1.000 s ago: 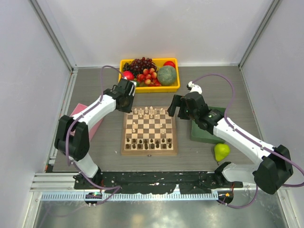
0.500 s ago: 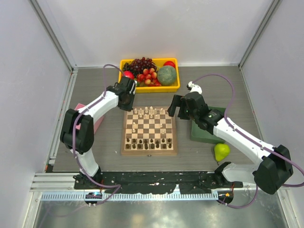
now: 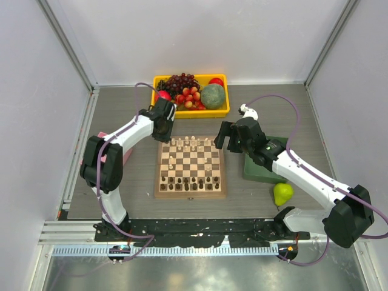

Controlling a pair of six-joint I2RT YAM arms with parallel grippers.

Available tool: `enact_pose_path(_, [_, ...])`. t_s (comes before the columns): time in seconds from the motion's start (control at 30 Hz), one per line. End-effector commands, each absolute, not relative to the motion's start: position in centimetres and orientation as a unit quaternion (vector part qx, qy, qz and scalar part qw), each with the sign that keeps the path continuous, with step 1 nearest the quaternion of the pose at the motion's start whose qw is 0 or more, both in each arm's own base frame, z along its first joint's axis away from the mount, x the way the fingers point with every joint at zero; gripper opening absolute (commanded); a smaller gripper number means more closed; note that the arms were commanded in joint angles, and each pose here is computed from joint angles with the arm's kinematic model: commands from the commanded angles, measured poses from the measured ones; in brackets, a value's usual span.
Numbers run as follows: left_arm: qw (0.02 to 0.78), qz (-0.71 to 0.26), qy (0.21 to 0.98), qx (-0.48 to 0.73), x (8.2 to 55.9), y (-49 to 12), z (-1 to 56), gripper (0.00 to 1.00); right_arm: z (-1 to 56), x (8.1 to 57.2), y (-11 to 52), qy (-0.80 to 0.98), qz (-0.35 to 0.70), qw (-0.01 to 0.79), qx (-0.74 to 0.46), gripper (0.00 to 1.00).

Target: Set up the chess pieces on the board

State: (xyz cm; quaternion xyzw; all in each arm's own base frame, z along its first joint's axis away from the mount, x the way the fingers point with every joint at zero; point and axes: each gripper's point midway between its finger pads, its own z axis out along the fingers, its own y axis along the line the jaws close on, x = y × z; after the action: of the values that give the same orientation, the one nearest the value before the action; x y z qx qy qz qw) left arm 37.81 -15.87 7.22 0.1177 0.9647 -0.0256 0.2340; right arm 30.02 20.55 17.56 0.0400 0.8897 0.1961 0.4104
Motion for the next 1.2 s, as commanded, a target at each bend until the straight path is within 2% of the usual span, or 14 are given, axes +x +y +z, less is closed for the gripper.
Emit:
enact_pose_path(0.0, [0.246, -0.023, 0.962, 0.117, 38.8, -15.8, 7.9, 0.07, 19.2, 30.7, 20.8, 0.878, 0.205, 0.431, 0.038, 0.95])
enact_pose_path(0.83, [0.248, -0.020, 0.962, 0.114, 39.6, -16.0, 7.0, 0.09, 19.0, 30.9, 21.1, 0.880, 0.207, 0.425, 0.035, 0.95])
enact_pose_path(1.17, [0.243, -0.022, 0.963, 0.114, 38.8, -15.8, 6.9, 0.20, 19.2, 30.9, 21.1, 0.879, 0.208, 0.427, 0.034, 0.95])
